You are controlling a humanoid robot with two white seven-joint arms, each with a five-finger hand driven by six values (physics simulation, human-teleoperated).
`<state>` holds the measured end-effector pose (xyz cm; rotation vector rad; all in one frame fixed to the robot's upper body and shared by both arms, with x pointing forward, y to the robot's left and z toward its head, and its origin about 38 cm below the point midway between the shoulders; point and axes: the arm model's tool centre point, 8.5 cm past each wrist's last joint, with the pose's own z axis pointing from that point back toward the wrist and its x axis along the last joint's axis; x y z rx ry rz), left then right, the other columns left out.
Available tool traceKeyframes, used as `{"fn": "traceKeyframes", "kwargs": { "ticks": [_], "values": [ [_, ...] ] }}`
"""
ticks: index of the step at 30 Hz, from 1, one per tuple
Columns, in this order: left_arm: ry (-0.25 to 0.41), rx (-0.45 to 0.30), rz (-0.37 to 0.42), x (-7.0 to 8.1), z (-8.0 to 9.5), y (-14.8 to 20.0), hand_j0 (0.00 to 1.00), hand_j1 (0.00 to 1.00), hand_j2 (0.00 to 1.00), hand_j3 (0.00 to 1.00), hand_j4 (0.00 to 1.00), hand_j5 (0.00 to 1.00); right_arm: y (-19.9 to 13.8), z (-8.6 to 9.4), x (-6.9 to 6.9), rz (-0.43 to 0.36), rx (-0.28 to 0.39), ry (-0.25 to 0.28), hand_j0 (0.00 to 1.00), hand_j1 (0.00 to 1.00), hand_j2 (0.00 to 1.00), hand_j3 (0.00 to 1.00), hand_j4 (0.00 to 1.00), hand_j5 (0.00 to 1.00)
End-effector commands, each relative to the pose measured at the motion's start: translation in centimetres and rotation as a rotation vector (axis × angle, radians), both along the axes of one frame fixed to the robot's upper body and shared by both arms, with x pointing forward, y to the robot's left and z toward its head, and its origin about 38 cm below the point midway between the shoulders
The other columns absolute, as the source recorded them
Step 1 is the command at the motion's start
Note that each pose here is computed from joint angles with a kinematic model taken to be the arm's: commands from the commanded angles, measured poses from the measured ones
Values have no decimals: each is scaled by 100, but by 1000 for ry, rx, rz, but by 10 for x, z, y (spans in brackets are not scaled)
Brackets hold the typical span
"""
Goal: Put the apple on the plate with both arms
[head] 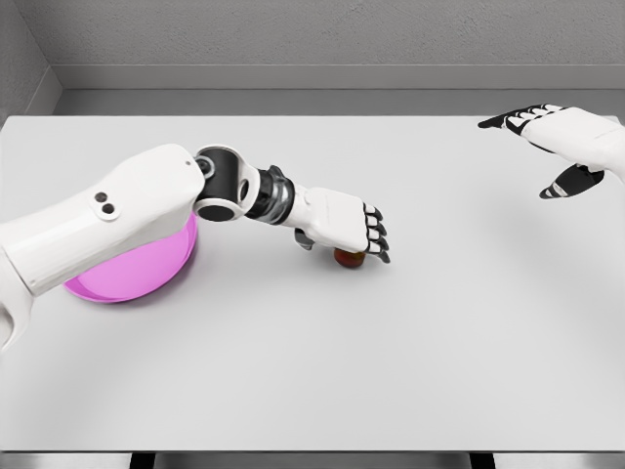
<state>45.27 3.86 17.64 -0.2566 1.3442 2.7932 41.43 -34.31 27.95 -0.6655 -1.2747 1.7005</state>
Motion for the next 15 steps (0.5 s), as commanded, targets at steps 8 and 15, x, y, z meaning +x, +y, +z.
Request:
{"fn": "traceKeyframes", "kwargs": {
  "ticks": [8, 15],
  "values": [
    [-5, 4, -5, -1, -2, -3, 75, 75, 75, 75, 75, 75, 0, 0, 0, -1, 0, 0, 100, 100, 100, 100, 100, 100],
    [-3, 10, -11, -2, -4, -5, 63, 63, 63, 63, 63, 63, 0, 0, 0, -1, 0, 0, 100, 100, 100, 100, 100, 100]
  ]
}}
